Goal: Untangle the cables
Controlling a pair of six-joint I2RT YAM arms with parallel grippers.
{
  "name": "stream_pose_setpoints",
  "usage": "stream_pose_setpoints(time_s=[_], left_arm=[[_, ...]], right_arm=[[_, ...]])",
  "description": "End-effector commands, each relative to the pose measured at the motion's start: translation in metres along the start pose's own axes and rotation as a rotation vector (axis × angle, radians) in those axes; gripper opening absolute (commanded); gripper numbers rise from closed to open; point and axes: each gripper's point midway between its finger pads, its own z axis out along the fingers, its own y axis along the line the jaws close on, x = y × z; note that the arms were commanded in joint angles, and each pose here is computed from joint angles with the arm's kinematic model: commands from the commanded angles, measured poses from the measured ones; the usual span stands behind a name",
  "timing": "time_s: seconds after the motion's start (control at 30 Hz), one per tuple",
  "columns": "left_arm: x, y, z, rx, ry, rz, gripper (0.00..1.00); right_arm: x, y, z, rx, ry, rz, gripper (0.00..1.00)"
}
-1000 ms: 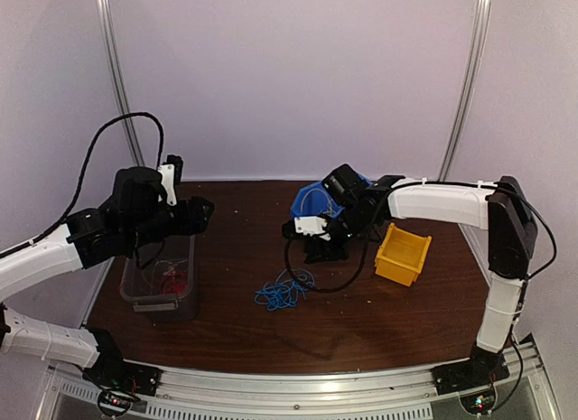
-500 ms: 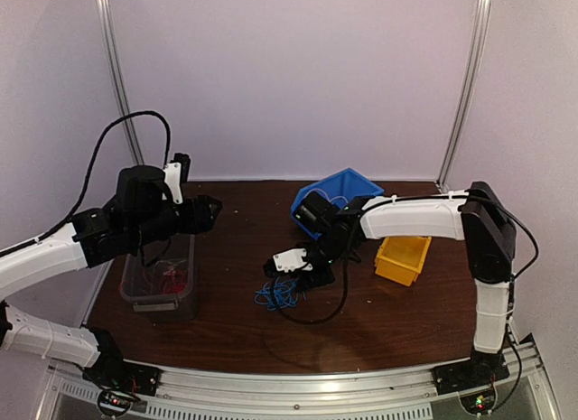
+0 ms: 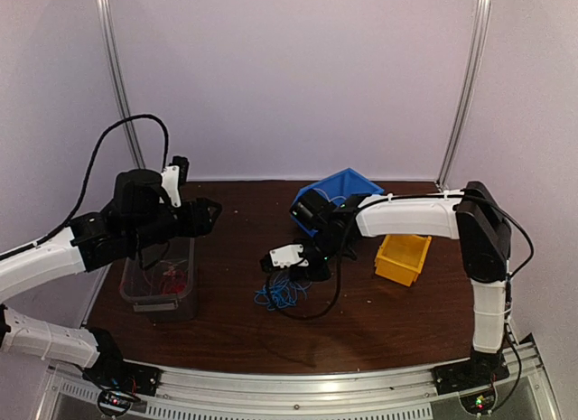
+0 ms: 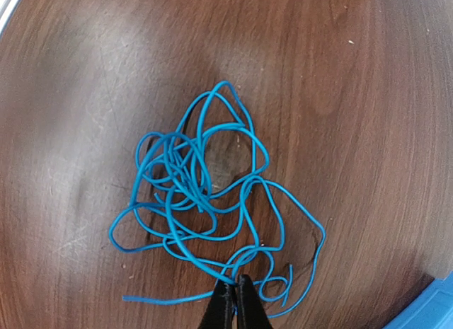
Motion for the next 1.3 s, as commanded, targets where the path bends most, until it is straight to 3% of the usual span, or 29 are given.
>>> stream_pose_setpoints(time_s=[0.0, 0.17, 0.33, 0.53, 0.77, 1.03, 1.2, 1.27], left_arm=[[-0.009, -0.005, -0.001, 0.037, -0.044, -0.024, 0.7], [0.003, -0.015, 0.01, 0.086, -0.006, -0.008, 0.7], [0.023, -0.048, 0.025, 0.26, 0.056, 0.068, 0.71], [0.041, -0.115, 0.026, 0.511, 0.011, 0.203, 0.74], [0.078, -0.15, 0.067, 0.599, 0.054, 0.232, 0.73], [0.114, -0.16, 0.11, 0.62, 0.095, 0.187, 0.37], [0.117, -0.158, 0.118, 0.597, 0.101, 0.192, 0.0], [0.121, -0.154, 0.121, 0.573, 0.112, 0.198, 0.0]], right_arm=[[-0.017, -0.006, -0.013, 0.025, -0.04, 0.012, 0.0], [-0.031, -0.009, -0.039, 0.037, -0.08, 0.041, 0.0], [-0.056, -0.026, -0.108, 0.085, -0.21, 0.128, 0.0], [-0.073, -0.048, -0.187, 0.146, -0.383, 0.268, 0.0], [-0.087, -0.06, -0.259, 0.183, -0.559, 0.327, 0.0], [-0.069, -0.086, -0.343, 0.308, -0.756, 0.406, 0.0], [-0.069, -0.078, -0.367, 0.293, -0.817, 0.421, 0.0], [-0.072, -0.076, -0.383, 0.297, -0.849, 0.425, 0.0]])
